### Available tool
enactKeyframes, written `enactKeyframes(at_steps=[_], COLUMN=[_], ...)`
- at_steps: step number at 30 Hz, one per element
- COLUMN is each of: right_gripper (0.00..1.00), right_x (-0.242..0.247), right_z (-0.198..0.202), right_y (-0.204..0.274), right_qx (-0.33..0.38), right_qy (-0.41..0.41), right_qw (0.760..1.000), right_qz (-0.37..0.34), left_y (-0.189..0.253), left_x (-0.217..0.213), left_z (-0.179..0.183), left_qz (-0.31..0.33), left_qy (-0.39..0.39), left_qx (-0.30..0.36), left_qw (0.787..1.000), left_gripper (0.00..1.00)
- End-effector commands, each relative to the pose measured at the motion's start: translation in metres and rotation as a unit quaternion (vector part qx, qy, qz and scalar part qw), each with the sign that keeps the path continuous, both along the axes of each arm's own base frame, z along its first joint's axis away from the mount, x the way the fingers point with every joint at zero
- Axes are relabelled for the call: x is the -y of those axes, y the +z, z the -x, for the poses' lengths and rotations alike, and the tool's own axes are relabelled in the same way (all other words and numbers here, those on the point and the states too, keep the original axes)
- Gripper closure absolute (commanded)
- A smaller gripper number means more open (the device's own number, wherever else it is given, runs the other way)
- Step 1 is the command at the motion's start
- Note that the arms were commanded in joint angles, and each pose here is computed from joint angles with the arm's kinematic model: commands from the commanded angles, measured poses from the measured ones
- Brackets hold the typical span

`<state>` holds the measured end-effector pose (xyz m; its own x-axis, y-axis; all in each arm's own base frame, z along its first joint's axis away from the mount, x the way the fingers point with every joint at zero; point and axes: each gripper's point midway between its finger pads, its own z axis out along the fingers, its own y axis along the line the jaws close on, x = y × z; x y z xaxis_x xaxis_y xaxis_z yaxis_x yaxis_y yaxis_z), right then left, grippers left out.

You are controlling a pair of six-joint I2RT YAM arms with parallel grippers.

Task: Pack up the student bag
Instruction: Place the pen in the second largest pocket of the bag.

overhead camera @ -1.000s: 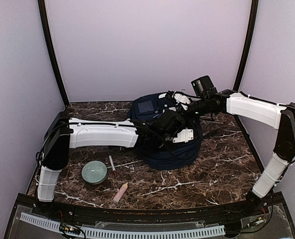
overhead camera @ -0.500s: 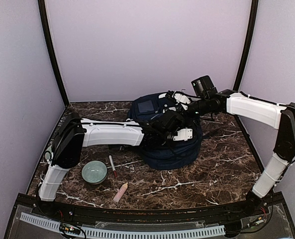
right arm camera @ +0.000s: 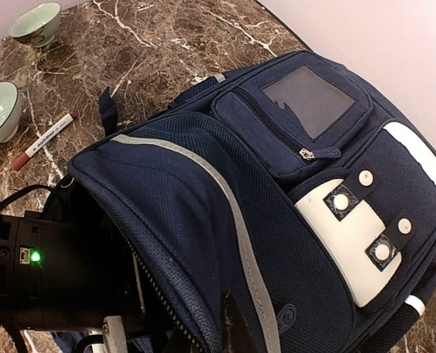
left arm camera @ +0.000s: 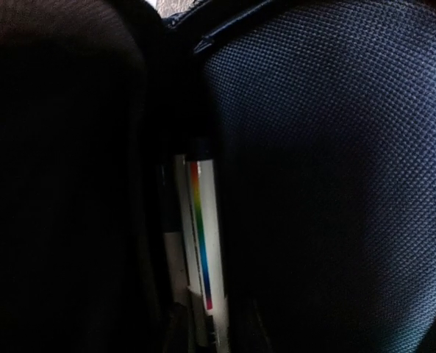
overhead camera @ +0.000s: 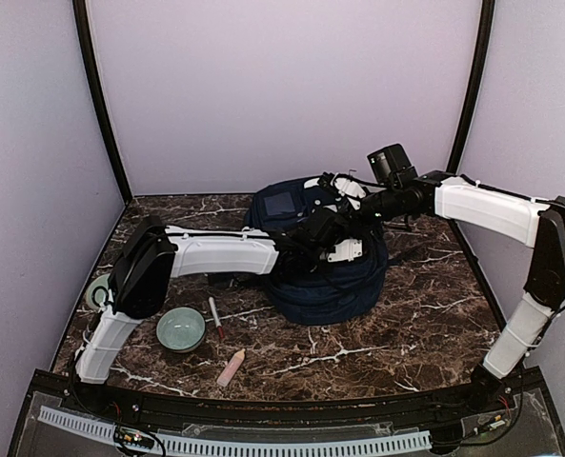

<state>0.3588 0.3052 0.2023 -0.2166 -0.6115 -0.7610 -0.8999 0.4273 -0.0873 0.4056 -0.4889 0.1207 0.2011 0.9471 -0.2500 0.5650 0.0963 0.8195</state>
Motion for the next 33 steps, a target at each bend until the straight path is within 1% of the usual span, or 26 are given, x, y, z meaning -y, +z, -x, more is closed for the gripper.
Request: enactKeyframes(at_steps=[1, 6, 10, 14, 18, 21, 24, 26, 29, 33], right_gripper=[1.0, 1.0, 1.0, 1.0, 1.0, 1.0, 1.0, 1.0, 1.0, 1.0], right_x=[-0.013, -0.012, -0.011, -0.011, -0.011, -0.011, -0.01, -0.01, -0.011, -0.011], right_z=[0.006, 0.005, 0.004, 0.004, 0.004, 0.005, 0.005, 0.005, 0.005, 0.006], right_y=[0.054, 0.052, 0.05, 0.049, 0.047, 0.047, 0.045, 0.045, 0.044, 0.042], right_qx=[0.044, 0.047, 0.046, 0.046, 0.047, 0.047, 0.046, 0.046, 0.044, 0.042], right_qy=[0.016, 0.013, 0.013, 0.013, 0.013, 0.014, 0.014, 0.014, 0.016, 0.017], right_qw=[0.997, 0.997, 0.997, 0.998, 0.998, 0.998, 0.998, 0.998, 0.998, 0.998], right_qz=[-0.058, -0.054, -0.053, -0.051, -0.05, -0.049, -0.048, -0.048, -0.049, -0.048], left_y=[0.042, 0.073, 0.092, 0.087, 0.073, 0.064, 0.052, 0.036, 0.016, 0.001], left_x=[0.006, 0.02, 0.023, 0.017, -0.002, -0.024, -0.056, -0.079, -0.114, -0.153], left_z=[0.016, 0.06, 0.09, 0.126, 0.162, 0.181, 0.197, 0.212, 0.23, 0.244], left_qz=[0.041, 0.062, 0.076, 0.073, 0.074, 0.086, 0.092, 0.092, 0.081, 0.077], left_qy=[0.001, -0.033, -0.047, -0.06, -0.054, -0.013, 0.05, 0.097, 0.16, 0.244], left_qx=[0.015, 0.024, 0.024, -0.003, -0.058, -0.119, -0.189, -0.241, -0.292, -0.32], left_qw=[0.999, 0.997, 0.996, 0.996, 0.994, 0.989, 0.976, 0.961, 0.94, 0.912], left_gripper=[0.7, 0.68, 0.68, 0.68, 0.68, 0.68, 0.69, 0.69, 0.68, 0.66])
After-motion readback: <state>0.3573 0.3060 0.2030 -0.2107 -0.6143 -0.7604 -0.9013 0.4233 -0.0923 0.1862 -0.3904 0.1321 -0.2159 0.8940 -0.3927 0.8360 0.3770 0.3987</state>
